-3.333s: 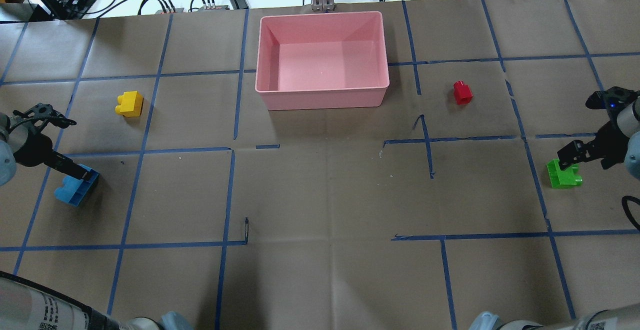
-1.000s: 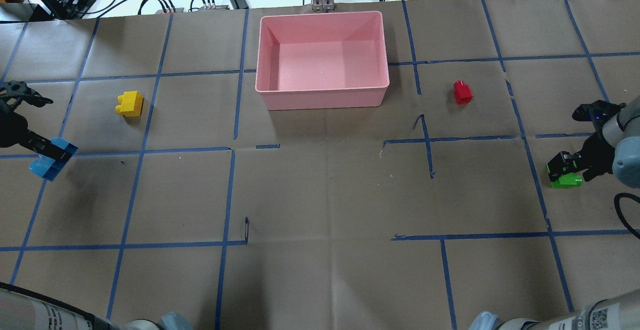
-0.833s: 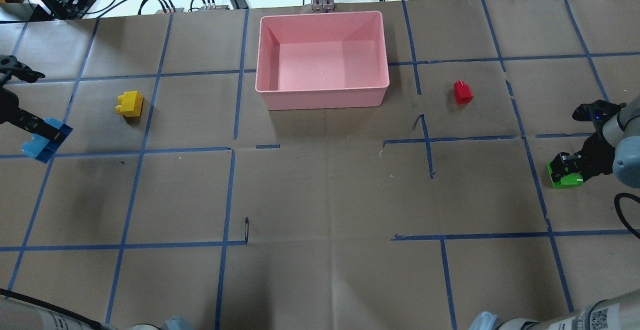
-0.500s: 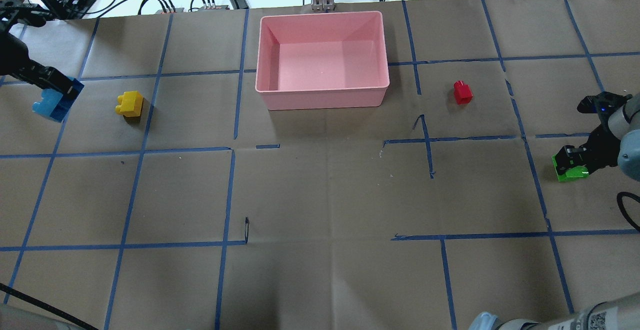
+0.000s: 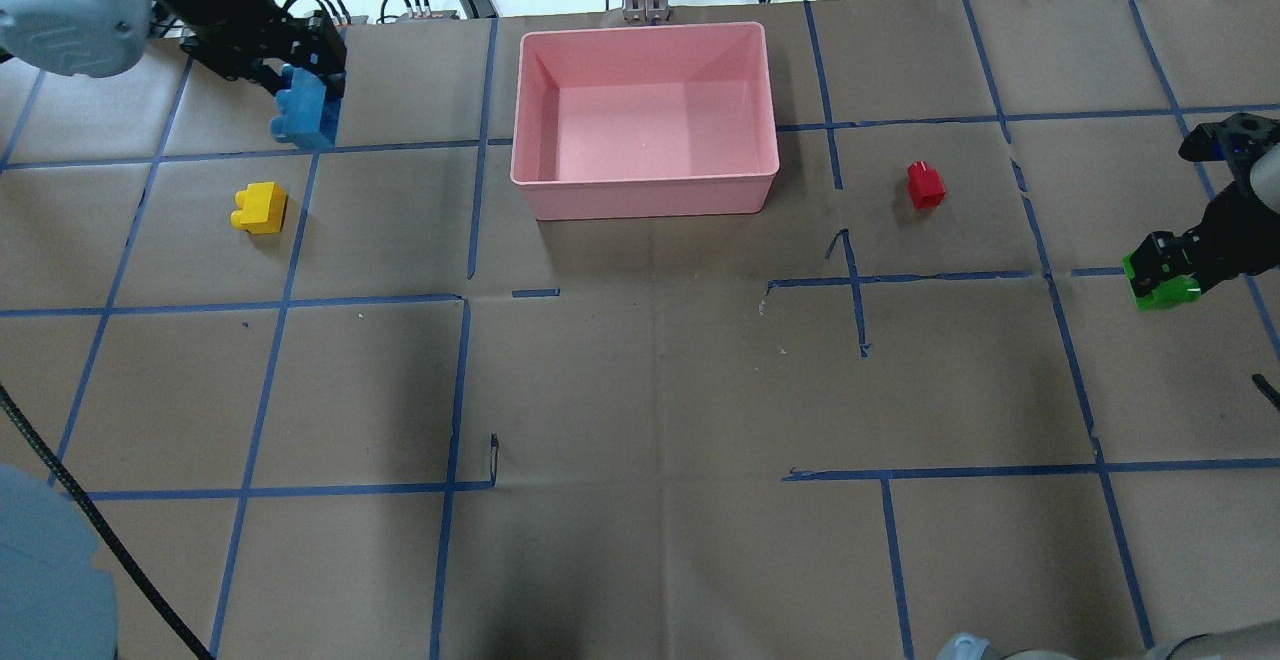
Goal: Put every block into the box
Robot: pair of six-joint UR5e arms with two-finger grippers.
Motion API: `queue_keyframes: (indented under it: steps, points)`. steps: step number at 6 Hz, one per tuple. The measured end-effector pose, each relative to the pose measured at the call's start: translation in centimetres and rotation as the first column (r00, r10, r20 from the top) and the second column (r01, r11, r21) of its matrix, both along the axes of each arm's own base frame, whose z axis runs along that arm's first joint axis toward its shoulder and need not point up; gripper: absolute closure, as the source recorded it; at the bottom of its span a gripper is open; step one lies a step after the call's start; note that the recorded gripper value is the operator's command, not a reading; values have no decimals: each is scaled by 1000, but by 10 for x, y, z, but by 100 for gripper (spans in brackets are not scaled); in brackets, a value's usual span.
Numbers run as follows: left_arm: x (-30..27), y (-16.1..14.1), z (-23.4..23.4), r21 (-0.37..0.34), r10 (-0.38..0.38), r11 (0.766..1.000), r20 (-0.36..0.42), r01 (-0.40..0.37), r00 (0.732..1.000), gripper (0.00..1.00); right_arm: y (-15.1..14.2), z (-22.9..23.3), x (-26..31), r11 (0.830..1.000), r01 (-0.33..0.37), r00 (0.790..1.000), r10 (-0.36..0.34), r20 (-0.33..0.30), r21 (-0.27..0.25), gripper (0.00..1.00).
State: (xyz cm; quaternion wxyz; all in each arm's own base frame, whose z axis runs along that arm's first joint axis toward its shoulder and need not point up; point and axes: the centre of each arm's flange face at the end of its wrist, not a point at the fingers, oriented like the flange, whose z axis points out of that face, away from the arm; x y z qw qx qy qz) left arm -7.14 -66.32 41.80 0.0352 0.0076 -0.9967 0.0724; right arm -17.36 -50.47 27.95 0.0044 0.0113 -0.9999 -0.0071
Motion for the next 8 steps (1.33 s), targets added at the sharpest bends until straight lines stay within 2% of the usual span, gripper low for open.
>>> queue_keyframes:
  steps: [2, 3, 4, 5, 6, 7, 8]
  points:
    - [-149, -29, -8, -4, 100, 995, -49, -101, 994, 97, -38, 60, 20, 998, 57, 998, -56, 38, -38, 93]
    - [-196, -44, -27, 4, 117, 993, -58, -117, 991, 95, -58, 90, 35, 995, 59, 997, -55, 57, -78, 93]
    - [-219, -60, -56, 7, 119, 993, -57, -119, 991, 93, -78, 113, 53, 991, 66, 997, -60, 58, -115, 93]
    - [-227, -74, -88, -1, 116, 993, -47, -116, 992, 75, -97, 127, 73, 986, 94, 994, -85, 68, -138, 93]
    - [-227, -82, -112, -11, 112, 994, -18, -112, 994, 28, -113, 131, 98, 983, 122, 990, -110, 90, -140, 93]
    - [-225, -84, -119, -21, 108, 994, 8, -108, 994, 6, -130, 133, 128, 978, 160, 983, -146, 109, -135, 92]
    - [-224, -84, -111, -36, 104, 994, 11, -104, 994, 1, -148, 138, 162, 971, 197, 975, -179, 134, -137, 92]
